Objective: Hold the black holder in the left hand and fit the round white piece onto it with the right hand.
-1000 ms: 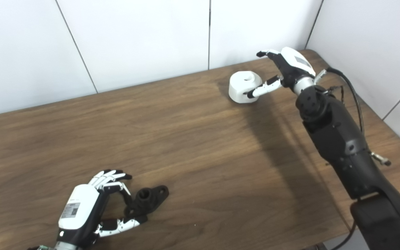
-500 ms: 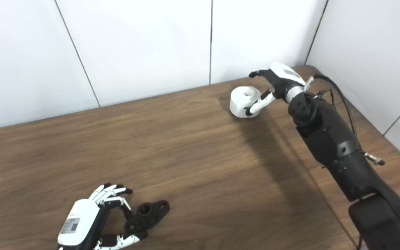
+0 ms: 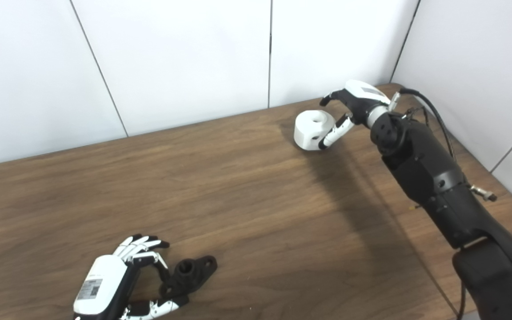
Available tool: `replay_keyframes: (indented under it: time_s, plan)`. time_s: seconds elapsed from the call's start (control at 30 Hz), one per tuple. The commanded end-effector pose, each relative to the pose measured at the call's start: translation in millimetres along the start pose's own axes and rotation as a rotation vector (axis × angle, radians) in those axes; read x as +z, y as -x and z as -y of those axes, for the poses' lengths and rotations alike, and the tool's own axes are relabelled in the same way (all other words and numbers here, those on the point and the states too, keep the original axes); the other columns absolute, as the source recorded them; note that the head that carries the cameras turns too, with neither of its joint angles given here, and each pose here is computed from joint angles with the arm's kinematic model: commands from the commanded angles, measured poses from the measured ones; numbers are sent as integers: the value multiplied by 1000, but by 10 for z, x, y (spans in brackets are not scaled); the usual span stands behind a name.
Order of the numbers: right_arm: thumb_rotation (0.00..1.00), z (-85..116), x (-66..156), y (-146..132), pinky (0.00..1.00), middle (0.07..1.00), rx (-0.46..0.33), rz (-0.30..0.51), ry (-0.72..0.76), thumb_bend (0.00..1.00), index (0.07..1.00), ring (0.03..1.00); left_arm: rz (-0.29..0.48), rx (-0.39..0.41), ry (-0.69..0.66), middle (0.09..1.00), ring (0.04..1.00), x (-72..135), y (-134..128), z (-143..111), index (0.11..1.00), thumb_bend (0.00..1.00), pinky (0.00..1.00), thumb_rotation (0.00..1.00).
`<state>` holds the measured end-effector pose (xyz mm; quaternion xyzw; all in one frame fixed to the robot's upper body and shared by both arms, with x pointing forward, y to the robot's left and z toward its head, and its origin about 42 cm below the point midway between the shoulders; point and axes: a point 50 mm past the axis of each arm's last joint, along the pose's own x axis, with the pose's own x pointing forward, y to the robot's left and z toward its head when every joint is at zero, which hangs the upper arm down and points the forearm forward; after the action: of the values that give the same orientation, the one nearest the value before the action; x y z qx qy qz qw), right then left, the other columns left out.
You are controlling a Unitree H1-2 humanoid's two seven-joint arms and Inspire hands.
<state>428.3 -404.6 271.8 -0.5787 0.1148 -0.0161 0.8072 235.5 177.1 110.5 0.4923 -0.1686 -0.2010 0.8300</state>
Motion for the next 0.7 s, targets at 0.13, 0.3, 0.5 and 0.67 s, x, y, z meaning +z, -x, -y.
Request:
replay_keyframes:
  time_s: [0.13,0.3,0.5,0.67]
  plan:
    - [216,319,34,-9,1000,905,-76,17,48,884,742,966,-62,-97,-31,772,834,-84,142,133,487,521,910,48]
    - [219,319,31,-5,993,900,-83,22,47,874,721,960,-59,-99,-36,771,834,-79,141,134,487,521,905,48]
    - [221,284,18,-5,992,888,-81,31,53,868,710,953,-63,-101,-35,772,832,-77,143,115,487,521,907,48]
    - [218,266,15,-9,1000,892,-75,27,49,860,712,959,-62,-97,-35,771,832,-81,144,114,487,521,906,48]
